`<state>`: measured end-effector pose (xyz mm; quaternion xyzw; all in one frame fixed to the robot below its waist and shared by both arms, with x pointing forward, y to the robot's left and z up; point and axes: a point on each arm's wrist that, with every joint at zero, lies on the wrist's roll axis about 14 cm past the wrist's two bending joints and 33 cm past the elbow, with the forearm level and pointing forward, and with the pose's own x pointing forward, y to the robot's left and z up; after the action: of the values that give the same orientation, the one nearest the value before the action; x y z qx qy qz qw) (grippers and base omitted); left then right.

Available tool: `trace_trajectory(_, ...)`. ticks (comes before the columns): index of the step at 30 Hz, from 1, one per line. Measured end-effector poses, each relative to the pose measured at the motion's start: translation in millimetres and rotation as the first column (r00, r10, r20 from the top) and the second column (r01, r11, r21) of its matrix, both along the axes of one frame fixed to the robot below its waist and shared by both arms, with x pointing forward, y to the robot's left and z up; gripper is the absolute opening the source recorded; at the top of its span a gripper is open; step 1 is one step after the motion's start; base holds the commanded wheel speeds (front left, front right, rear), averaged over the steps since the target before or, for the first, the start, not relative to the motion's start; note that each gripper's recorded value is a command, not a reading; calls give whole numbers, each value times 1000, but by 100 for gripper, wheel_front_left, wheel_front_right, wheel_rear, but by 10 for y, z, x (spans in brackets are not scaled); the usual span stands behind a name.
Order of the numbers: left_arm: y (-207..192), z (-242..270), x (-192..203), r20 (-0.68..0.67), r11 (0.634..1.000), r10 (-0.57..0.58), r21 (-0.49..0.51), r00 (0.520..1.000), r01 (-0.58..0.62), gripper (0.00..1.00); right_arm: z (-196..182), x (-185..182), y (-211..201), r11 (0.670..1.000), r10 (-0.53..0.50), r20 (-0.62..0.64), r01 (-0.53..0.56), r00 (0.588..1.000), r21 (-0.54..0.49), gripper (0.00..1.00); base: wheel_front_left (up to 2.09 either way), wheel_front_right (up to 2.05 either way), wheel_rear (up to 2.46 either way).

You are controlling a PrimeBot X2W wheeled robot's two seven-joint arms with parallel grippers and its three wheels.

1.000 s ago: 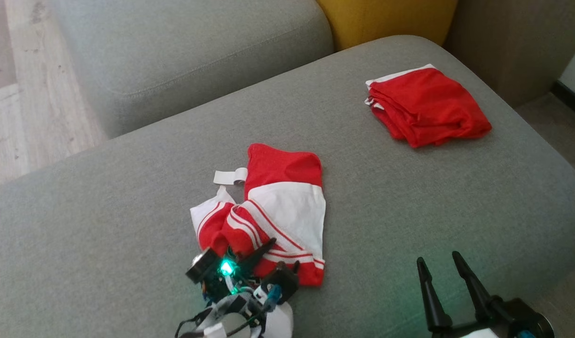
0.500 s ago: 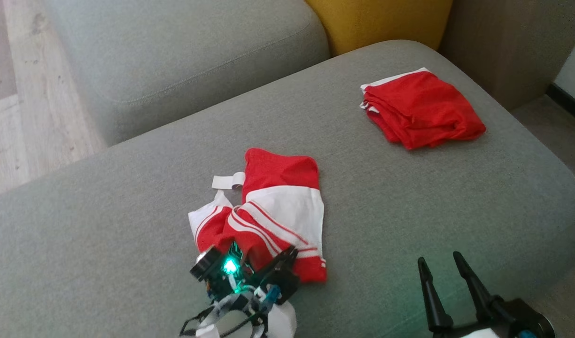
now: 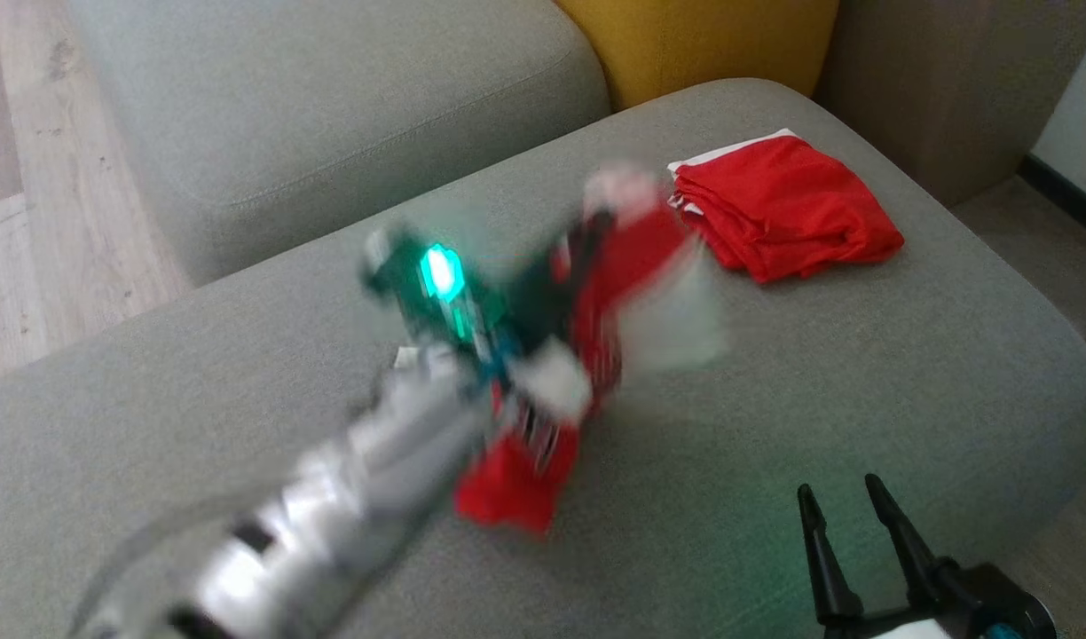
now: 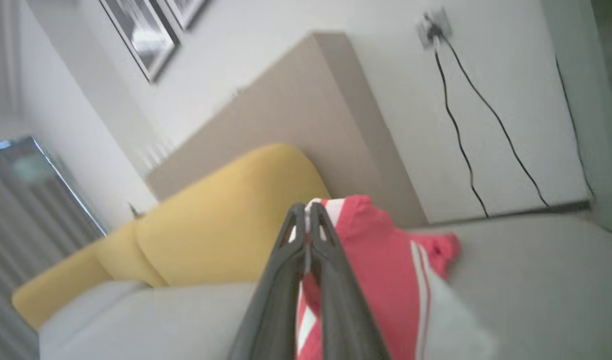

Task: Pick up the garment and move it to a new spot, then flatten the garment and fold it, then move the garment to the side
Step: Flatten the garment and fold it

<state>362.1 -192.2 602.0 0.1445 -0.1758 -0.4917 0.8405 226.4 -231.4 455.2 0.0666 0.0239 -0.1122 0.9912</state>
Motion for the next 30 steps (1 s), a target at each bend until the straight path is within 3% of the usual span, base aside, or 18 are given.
trace_trajectory(3,7,905,277,124,987,37,-158,992,-17,0,-1,1,-3,1000,-1,-1,1,1000,0,100,0,0,0)
trace_trajectory(6,182,1703,436,207,950,97,-311,974,-28,0,0,11,-6,1000,1,-1,-1,1000,-1,100,0,0,0)
trace_trajectory(10,599,2039,698,180,900,205,-420,962,-113,0,-1,51,14,1000,15,-3,-15,1000,-3,100,0,0,0)
trace_trajectory(13,1033,1630,1005,48,867,320,-417,946,-272,0,4,92,33,1000,30,-2,-30,1000,-5,100,0,0,0)
trace_trajectory(15,1400,977,1184,-111,834,409,-356,906,-421,0,9,128,61,999,44,-1,-44,999,-7,100,0,0,0)
trace_trajectory(18,1990,-317,1127,-335,776,543,-150,770,-613,0,-1,175,97,998,60,-6,-60,998,-1,100,0,0,0)
trace_trajectory(22,2489,-1531,578,-523,715,624,82,580,-695,0,-29,242,129,997,78,-23,-78,997,-3,100,0,0,0)
trace_trajectory(26,2733,-1814,299,-588,664,647,121,486,-738,0,-63,293,139,996,90,-43,-91,995,-13,100,0,0,0)
trace_trajectory(30,2795,-1809,195,-613,637,644,97,458,-765,2,-79,330,159,995,103,-51,-103,993,-13,100,0,0,0)
